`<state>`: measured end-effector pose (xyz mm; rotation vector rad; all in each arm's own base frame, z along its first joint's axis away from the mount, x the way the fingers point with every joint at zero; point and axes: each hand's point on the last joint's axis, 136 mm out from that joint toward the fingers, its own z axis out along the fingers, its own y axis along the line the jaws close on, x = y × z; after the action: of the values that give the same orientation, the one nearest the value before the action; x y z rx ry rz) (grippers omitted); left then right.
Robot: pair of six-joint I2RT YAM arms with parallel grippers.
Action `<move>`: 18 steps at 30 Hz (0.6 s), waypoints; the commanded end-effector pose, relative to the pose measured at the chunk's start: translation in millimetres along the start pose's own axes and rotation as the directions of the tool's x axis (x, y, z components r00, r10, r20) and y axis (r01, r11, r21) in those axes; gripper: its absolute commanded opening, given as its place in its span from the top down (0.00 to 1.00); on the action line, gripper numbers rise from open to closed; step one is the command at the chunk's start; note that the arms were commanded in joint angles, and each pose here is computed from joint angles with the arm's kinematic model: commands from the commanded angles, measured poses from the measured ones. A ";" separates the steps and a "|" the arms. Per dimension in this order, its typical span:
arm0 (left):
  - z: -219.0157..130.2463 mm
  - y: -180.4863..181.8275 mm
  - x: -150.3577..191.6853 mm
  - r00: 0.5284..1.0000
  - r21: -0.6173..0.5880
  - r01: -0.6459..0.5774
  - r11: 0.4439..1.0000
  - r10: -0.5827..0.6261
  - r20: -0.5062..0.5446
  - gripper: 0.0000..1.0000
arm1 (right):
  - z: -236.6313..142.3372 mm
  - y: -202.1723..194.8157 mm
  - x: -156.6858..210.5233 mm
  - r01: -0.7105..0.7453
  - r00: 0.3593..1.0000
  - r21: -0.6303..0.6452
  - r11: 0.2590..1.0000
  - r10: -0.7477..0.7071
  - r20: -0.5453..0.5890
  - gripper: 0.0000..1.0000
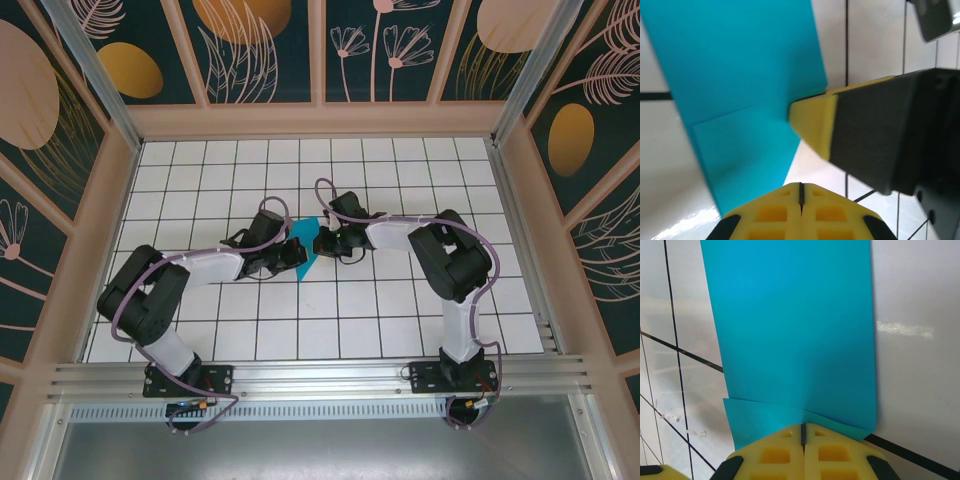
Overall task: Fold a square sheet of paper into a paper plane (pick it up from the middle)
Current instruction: Third fold the triangle at the center of the table.
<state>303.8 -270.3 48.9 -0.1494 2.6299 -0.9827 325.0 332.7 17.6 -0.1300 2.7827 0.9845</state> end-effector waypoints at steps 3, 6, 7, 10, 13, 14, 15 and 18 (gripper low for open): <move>18.0 0.0 -1.5 0.999 0.021 -0.016 1.000 0.017 -0.038 0.98 | 17.3 -43.4 28.4 -0.070 0.993 0.135 0.988 0.082 -0.084 1.00; 23.9 1.1 3.2 0.998 0.031 -0.008 0.999 0.010 -0.066 1.00 | 18.2 -44.8 29.6 -0.073 0.993 0.137 0.988 0.086 -0.087 1.00; 26.1 3.4 5.1 0.997 0.027 -0.005 1.000 0.007 -0.074 1.00 | 18.1 -44.9 29.6 -0.075 0.992 0.138 0.988 0.087 -0.087 1.00; 30.1 10.2 12.2 0.995 0.019 0.002 1.000 0.000 -0.099 1.00 | 19.0 -46.7 30.4 -0.079 0.992 0.142 0.987 0.092 -0.089 1.00; 32.0 23.3 23.8 0.992 -0.007 0.008 1.000 -0.009 -0.126 1.00 | 20.2 -50.7 32.5 -0.087 0.990 0.155 0.984 0.103 -0.095 1.00; 31.5 28.1 28.3 0.991 -0.016 0.008 1.000 -0.010 -0.135 1.00 | 20.5 -52.0 33.1 -0.089 0.990 0.162 0.983 0.106 -0.096 1.00; 30.5 31.9 33.0 0.990 -0.022 0.007 1.000 -0.010 -0.143 1.00 | 20.3 -53.3 33.5 -0.090 0.990 0.170 0.981 0.108 -0.096 1.00; 25.5 45.5 48.1 0.985 -0.046 0.010 0.999 -0.017 -0.170 1.00 | 20.8 -58.3 35.9 -0.095 0.988 0.192 0.977 0.116 -0.102 1.00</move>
<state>297.6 -278.3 13.8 -0.1093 2.6948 -1.0378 325.1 332.5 16.2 -0.1222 2.7923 0.9858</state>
